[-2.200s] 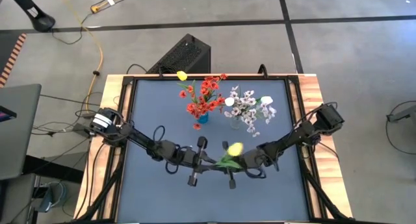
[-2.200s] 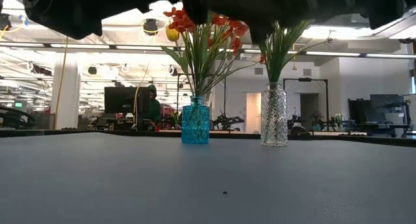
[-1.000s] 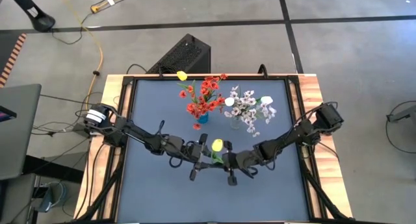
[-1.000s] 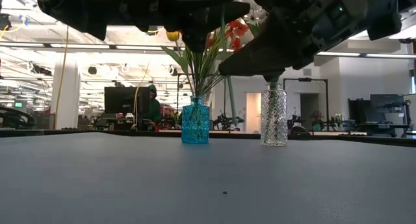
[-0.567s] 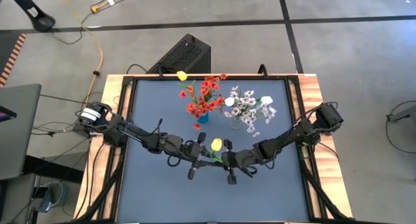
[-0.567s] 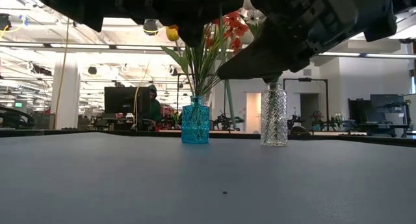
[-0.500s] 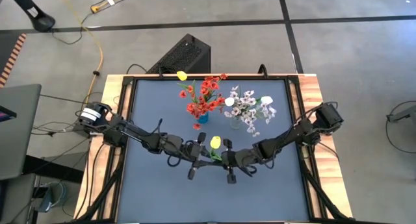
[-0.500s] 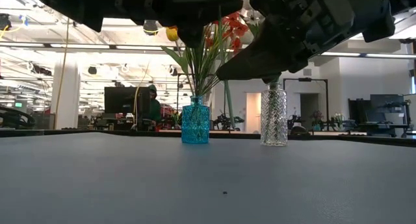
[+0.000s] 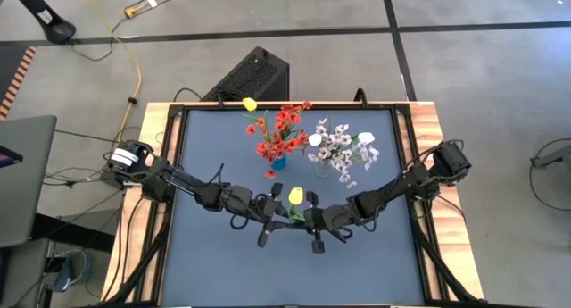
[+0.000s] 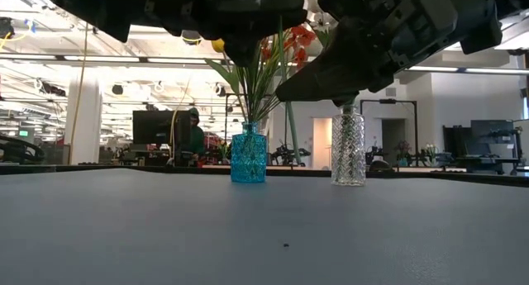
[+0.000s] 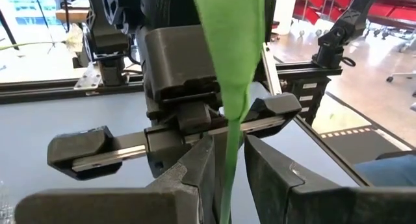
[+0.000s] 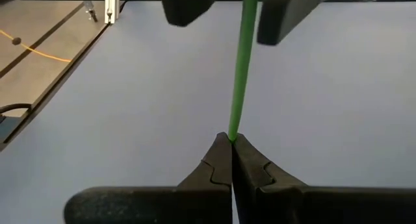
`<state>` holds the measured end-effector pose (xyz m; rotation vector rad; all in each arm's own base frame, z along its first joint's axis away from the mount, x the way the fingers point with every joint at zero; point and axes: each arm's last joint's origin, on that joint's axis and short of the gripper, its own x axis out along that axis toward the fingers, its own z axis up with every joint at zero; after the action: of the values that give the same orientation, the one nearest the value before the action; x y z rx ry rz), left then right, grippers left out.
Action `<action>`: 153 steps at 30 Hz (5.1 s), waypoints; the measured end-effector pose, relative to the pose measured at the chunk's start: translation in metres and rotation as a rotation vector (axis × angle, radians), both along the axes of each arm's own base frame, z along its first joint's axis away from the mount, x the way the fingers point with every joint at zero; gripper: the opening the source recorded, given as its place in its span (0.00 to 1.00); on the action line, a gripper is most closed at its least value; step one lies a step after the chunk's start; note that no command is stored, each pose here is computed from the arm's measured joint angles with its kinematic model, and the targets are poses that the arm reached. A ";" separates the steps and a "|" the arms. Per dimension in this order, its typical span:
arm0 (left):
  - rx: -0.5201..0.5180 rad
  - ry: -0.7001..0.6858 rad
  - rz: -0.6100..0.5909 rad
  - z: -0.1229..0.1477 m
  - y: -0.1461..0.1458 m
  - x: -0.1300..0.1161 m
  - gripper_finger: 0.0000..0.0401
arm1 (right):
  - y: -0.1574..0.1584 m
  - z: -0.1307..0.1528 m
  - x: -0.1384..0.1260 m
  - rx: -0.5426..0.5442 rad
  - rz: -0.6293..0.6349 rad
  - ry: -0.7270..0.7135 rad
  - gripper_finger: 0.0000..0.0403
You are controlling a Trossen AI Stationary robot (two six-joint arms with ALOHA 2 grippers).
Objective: Sort flowers into vase by color
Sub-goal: Put the yellow tulip into the blue vase
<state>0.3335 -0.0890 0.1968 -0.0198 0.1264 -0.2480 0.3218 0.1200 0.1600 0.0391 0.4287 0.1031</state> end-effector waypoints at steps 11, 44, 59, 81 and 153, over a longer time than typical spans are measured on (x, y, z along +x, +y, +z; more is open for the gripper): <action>0.036 0.005 0.009 0.016 0.003 -0.009 0.18 | -0.002 0.000 0.001 -0.010 0.003 -0.004 0.05; 0.220 0.145 0.267 0.057 0.023 -0.053 0.00 | -0.009 0.017 -0.012 -0.050 0.000 0.071 0.39; 0.220 0.153 0.311 0.107 0.039 -0.138 0.00 | -0.015 0.023 -0.020 -0.073 -0.006 0.125 0.40; -0.136 -0.357 0.793 0.010 0.102 -0.160 0.00 | -0.027 0.025 -0.015 -0.066 -0.044 0.100 0.40; -0.066 -0.035 0.774 0.016 0.148 -0.063 0.00 | -0.030 0.028 -0.012 -0.049 -0.059 0.075 0.40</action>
<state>0.2708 0.0589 0.2130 -0.1272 0.0678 0.5200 0.3094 0.0904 0.1878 0.0077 0.5043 0.0330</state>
